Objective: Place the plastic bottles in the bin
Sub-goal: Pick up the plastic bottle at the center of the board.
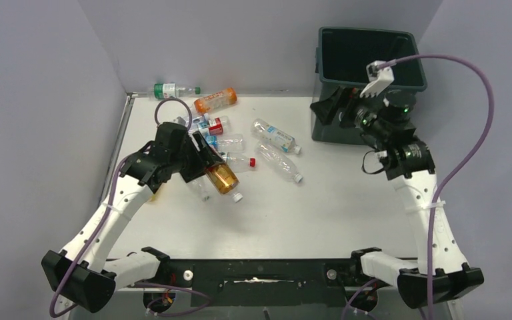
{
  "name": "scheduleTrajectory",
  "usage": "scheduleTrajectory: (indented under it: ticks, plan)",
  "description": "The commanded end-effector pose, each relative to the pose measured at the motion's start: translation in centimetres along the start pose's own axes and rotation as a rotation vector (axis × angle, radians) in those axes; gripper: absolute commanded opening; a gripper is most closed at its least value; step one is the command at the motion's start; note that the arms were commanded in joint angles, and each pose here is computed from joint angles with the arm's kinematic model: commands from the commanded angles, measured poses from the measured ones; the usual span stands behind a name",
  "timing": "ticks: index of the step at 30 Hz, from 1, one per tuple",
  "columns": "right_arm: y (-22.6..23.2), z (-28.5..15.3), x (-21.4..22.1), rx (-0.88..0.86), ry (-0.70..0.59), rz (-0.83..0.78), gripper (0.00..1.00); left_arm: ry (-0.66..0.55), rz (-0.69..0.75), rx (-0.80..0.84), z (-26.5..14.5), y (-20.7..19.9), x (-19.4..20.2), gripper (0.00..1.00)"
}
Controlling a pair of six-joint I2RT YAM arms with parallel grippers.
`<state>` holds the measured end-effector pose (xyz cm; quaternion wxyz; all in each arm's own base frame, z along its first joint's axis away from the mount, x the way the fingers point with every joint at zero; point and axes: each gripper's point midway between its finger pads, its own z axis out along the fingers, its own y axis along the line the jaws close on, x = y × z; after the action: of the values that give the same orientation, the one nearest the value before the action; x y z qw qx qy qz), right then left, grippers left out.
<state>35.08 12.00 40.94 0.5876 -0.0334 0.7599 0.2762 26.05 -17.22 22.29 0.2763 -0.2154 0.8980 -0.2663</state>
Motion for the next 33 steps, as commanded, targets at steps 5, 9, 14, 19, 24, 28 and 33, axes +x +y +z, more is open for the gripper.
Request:
scheduleTrajectory:
  ticks: [5,9,14,19,24,28,33]
  plan:
    - [4.6,0.5,12.2,-0.118,0.141,0.082,0.98,-0.037,0.051,0.006,-1.3,-2.7,-0.7,0.41]
    - [4.9,-0.5,15.1,-0.147,0.201,0.100,0.98,-0.070,0.030,0.022,-1.3,-4.2,0.0,0.41]
    - [5.5,-2.2,16.2,-0.190,0.234,0.093,0.98,-0.060,0.025,0.022,0.3,-5.5,2.4,0.41]
    - [5.6,-3.3,16.9,-0.214,0.247,0.081,0.98,-0.025,0.065,-0.006,2.3,-7.0,5.0,0.41]
    - [6.0,-4.0,16.6,-0.234,0.241,0.068,0.98,0.005,0.087,-0.009,4.1,-8.3,6.4,0.42]
    - [5.9,-4.1,16.9,-0.233,0.256,0.062,0.98,0.030,0.110,0.008,5.6,-9.5,6.9,0.42]
    - [6.1,-4.4,17.5,-0.243,0.282,0.080,0.98,0.042,0.159,0.039,7.1,-11.4,6.9,0.42]
